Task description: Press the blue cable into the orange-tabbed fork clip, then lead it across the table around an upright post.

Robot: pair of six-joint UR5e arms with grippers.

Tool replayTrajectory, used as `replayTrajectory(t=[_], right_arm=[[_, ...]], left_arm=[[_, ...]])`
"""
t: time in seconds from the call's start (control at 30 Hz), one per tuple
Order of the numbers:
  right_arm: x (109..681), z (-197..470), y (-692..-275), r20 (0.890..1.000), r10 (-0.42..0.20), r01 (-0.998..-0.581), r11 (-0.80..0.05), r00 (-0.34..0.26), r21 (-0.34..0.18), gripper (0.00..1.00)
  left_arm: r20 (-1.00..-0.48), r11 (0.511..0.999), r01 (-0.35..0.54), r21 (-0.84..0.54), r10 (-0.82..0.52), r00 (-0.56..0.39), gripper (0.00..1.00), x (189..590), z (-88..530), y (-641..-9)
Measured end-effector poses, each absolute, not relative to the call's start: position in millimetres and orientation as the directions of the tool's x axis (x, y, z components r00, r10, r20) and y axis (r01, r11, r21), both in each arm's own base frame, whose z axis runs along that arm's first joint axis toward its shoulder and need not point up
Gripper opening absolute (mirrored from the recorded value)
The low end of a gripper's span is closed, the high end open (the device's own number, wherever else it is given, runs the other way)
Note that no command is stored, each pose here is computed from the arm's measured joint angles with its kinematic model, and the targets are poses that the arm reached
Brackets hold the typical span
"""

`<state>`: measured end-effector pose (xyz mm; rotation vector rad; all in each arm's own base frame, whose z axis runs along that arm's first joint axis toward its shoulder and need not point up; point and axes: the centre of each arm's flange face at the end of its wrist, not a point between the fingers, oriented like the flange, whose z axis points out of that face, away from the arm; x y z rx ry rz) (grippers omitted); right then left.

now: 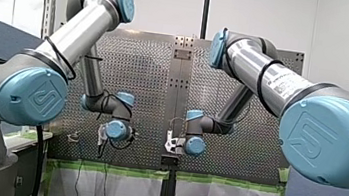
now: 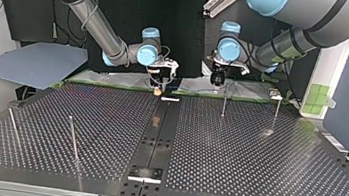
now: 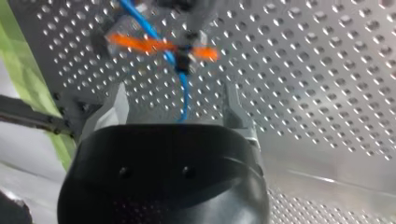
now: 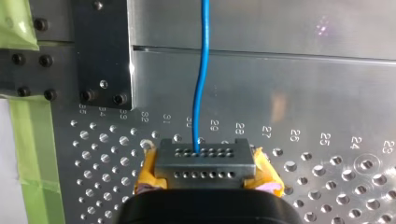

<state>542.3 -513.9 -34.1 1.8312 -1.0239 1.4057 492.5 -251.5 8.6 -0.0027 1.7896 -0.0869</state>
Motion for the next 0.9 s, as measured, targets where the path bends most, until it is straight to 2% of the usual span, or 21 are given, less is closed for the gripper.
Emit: replayTrajectory(t=[0.5, 0.9], right_arm=[[543, -33, -515, 0.968, -0.209, -0.854, -0.520, 0.137, 0.008, 0.00], [544, -32, -515, 0.968, -0.209, -0.853, -0.522, 0.137, 0.007, 0.00]], left_arm=[[-0.980, 0.998, 0.030, -0.055, -0.048, -0.194, 1.00, 517, 8, -258], [-0.978, 1.000, 0.023, -0.005, 0.000, -0.207, 1.00, 517, 9, -259]])
